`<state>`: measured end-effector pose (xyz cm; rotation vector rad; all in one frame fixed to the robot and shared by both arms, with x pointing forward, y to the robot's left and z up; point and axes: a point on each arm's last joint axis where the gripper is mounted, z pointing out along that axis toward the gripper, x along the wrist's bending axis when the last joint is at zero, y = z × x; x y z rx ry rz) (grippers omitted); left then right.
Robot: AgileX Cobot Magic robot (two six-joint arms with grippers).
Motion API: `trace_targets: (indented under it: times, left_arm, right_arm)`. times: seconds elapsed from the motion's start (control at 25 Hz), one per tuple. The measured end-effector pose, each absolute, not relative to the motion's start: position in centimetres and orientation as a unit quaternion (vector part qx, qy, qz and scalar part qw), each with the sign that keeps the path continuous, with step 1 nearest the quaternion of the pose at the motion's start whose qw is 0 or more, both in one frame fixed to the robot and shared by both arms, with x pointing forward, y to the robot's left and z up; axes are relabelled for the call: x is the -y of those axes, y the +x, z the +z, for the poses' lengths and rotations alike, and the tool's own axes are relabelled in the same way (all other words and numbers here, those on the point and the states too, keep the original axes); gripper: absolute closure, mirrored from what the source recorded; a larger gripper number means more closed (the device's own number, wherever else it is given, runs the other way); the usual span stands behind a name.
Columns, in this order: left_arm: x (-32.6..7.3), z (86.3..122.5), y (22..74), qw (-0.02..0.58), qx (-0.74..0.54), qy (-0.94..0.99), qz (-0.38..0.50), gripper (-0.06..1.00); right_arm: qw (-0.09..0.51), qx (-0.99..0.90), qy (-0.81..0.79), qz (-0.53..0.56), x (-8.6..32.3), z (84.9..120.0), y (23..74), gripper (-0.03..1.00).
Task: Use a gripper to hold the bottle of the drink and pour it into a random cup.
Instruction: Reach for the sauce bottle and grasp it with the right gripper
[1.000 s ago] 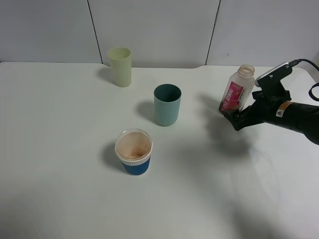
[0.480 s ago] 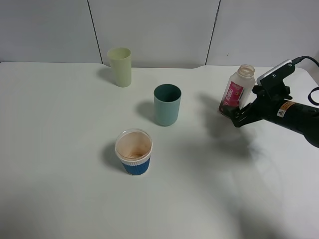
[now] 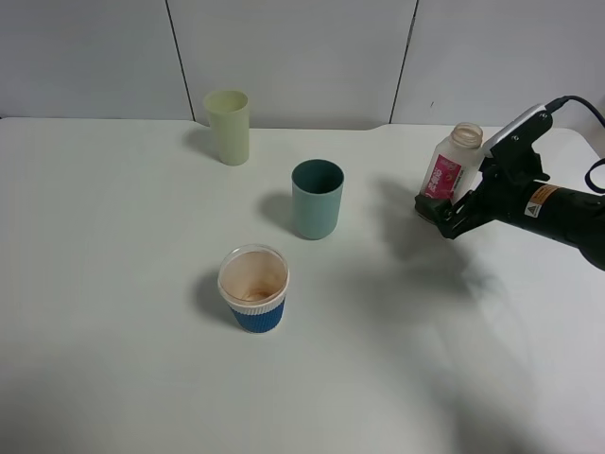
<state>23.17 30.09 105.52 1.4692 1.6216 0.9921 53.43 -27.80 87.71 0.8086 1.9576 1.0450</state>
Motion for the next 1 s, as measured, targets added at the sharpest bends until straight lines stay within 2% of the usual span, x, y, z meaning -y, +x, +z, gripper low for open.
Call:
trace_targets:
  times: [0.32, 1.0]
  left_arm:
    - [-30.1, 105.5, 23.2, 0.361, -0.629, 0.57, 0.385, 0.01]
    - [-30.1, 105.5, 23.2, 0.361, -0.629, 0.57, 0.385, 0.01]
  right_arm:
    - [0.373, -0.74, 0.375, 0.416, 29.7, 87.7, 53.5, -0.02]
    - [0.357, -0.749, 0.354, 0.433, 29.4, 88.2, 54.3, -0.02]
